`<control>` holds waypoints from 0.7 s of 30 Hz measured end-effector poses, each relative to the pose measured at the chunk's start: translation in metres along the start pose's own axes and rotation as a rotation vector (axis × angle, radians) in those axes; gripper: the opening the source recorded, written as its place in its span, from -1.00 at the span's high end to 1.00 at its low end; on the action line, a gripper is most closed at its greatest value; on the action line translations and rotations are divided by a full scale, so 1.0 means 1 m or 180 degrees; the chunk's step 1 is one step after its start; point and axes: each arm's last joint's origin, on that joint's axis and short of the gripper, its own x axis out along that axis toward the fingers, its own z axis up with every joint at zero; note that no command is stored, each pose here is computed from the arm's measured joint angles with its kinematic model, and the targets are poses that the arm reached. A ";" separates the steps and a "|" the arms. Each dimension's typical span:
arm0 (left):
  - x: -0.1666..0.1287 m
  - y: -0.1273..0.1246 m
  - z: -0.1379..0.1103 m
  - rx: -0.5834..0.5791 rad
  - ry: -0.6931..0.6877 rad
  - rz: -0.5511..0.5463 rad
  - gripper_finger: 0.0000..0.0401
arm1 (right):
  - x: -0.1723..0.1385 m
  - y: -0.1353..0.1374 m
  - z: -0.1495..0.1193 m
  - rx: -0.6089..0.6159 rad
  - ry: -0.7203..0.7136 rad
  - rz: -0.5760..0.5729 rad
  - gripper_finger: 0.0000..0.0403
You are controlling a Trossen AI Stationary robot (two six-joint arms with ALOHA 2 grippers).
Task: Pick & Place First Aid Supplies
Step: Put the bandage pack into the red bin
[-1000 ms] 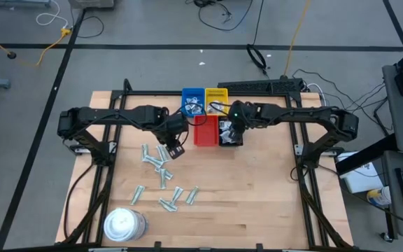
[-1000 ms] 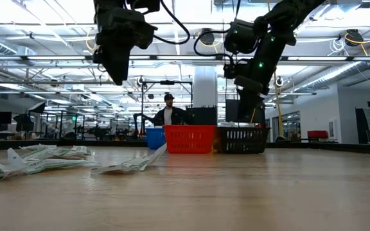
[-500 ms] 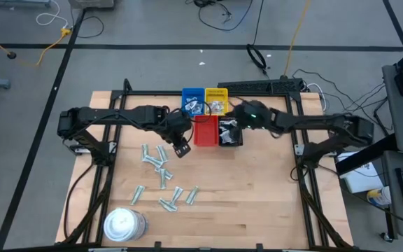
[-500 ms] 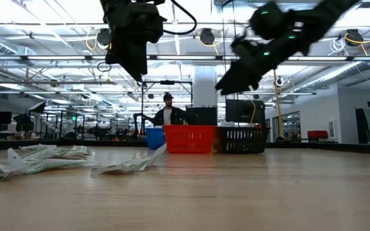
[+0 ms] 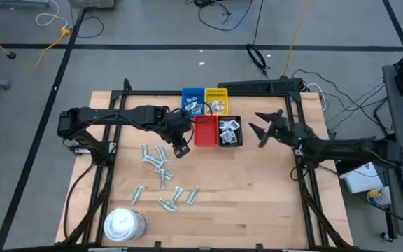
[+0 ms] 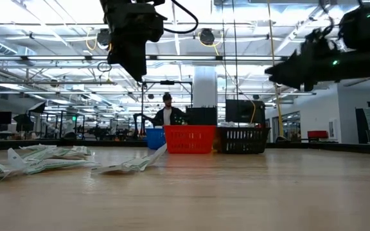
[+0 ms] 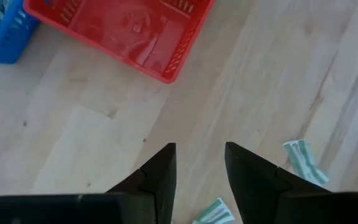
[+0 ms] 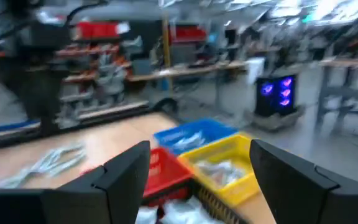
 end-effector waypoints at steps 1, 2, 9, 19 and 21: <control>0.000 0.000 0.000 0.0067 0.0006 0.0004 0.29 | -0.002 0.000 -0.001 0.0005 0.0067 0.0059 -0.35; 0.000 0.000 0.000 0.0127 0.0006 0.0007 0.29 | -0.003 0.001 -0.003 -0.0025 0.0183 0.0128 -0.35; 0.000 0.000 0.000 0.0016 -0.0003 0.0017 0.29 | -0.008 -0.004 -0.005 0.0101 0.0272 -0.0272 -0.31; 0.000 0.000 0.001 -0.0142 -0.0041 0.0004 0.29 | -0.017 -0.002 -0.009 0.0246 0.0542 0.0137 -0.30; 0.000 0.000 0.001 -0.0142 -0.0041 0.0002 0.29 | -0.019 -0.001 -0.009 0.0201 0.0556 0.0262 -0.30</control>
